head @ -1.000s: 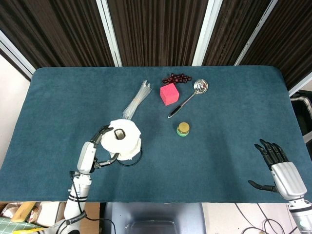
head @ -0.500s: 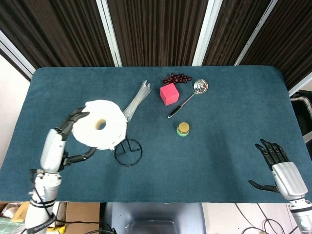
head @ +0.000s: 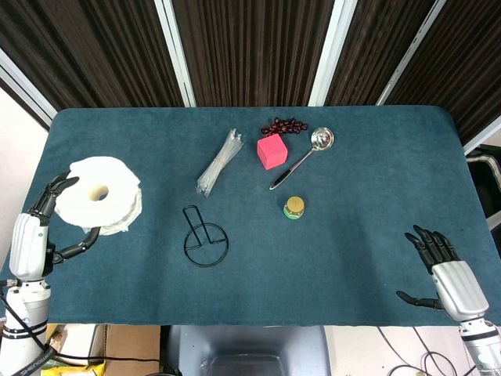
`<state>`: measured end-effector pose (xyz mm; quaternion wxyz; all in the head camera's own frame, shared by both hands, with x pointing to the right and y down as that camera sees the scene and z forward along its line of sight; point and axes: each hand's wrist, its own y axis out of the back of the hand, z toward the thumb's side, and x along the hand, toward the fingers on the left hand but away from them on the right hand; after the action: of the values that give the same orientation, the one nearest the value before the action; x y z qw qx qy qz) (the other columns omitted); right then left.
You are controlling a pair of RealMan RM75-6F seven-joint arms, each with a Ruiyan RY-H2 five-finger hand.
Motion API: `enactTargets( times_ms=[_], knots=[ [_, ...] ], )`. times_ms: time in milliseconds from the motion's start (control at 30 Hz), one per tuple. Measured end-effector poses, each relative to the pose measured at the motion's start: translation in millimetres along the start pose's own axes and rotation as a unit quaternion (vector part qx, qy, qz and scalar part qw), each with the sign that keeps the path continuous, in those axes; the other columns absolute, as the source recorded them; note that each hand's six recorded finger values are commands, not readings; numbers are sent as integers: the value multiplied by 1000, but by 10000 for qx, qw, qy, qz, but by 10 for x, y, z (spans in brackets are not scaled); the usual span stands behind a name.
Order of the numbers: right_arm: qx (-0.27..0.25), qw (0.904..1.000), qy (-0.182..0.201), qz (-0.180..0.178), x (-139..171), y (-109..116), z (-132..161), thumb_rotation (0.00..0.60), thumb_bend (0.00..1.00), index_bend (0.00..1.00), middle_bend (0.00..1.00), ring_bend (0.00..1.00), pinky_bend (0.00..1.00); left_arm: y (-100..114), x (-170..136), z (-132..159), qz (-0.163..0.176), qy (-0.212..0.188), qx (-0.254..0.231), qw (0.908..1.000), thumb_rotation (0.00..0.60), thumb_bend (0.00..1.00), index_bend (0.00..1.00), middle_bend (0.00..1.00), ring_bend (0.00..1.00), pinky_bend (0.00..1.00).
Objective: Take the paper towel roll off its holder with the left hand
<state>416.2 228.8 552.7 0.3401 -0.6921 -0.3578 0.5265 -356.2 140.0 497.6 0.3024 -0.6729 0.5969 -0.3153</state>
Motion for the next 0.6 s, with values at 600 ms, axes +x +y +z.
enactTargets(
  times_ms=[600],
  knots=[
    [2, 9999, -48, 120, -31, -42, -4, 600, 158, 0, 0, 0, 0, -912, -689, -1336, -145, 1558, 561, 9861, 600, 350, 381, 315, 269, 374]
  ],
)
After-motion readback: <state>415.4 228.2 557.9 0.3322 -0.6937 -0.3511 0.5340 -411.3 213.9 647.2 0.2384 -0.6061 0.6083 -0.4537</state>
